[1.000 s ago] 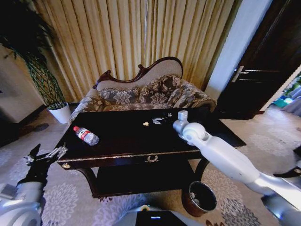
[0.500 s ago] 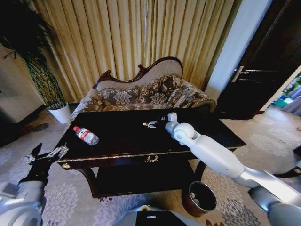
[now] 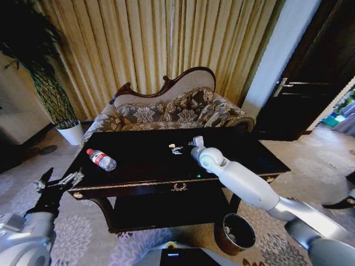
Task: Move to the front of the table and place the trash on the table into the trash bin.
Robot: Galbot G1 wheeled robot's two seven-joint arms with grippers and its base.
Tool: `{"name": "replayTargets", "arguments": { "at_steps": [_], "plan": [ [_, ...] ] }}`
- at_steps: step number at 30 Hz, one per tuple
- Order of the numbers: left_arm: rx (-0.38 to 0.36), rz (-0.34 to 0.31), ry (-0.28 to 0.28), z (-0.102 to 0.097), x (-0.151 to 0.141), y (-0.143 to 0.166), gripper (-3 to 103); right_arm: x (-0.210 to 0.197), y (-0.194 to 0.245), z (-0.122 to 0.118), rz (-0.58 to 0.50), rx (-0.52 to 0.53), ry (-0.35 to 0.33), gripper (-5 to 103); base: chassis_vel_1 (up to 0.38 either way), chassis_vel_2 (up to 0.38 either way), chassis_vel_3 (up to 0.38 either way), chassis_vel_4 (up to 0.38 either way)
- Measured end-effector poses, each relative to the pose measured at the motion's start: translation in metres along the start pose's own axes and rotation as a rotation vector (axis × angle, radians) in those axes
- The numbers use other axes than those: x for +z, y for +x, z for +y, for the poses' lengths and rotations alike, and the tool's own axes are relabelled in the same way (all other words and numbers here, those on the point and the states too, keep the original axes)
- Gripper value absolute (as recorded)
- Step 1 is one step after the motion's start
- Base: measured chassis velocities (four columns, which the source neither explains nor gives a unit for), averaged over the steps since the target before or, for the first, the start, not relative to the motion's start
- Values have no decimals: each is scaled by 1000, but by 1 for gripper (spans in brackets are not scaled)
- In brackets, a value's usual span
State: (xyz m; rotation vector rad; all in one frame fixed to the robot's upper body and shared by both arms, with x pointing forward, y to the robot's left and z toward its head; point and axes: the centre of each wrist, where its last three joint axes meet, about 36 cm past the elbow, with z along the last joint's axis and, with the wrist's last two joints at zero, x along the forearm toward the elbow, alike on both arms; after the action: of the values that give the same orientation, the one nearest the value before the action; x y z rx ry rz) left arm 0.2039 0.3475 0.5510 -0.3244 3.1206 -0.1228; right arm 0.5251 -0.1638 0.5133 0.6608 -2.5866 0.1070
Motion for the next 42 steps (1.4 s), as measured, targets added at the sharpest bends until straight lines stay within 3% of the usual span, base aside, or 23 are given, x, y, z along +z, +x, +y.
{"name": "replayTargets", "arguments": {
  "at_steps": [18, 42],
  "plan": [
    [-11, -5, 15, -1, 1, 0, 100, -20, -6, 17, 63, 16, 9, 100, 0, 0, 0, 0],
    [-11, -5, 24, 0, 1, 1, 100, -27, -11, 16, 96, -15, -21, 100, 0, 0, 0, 0]
  ]
}}
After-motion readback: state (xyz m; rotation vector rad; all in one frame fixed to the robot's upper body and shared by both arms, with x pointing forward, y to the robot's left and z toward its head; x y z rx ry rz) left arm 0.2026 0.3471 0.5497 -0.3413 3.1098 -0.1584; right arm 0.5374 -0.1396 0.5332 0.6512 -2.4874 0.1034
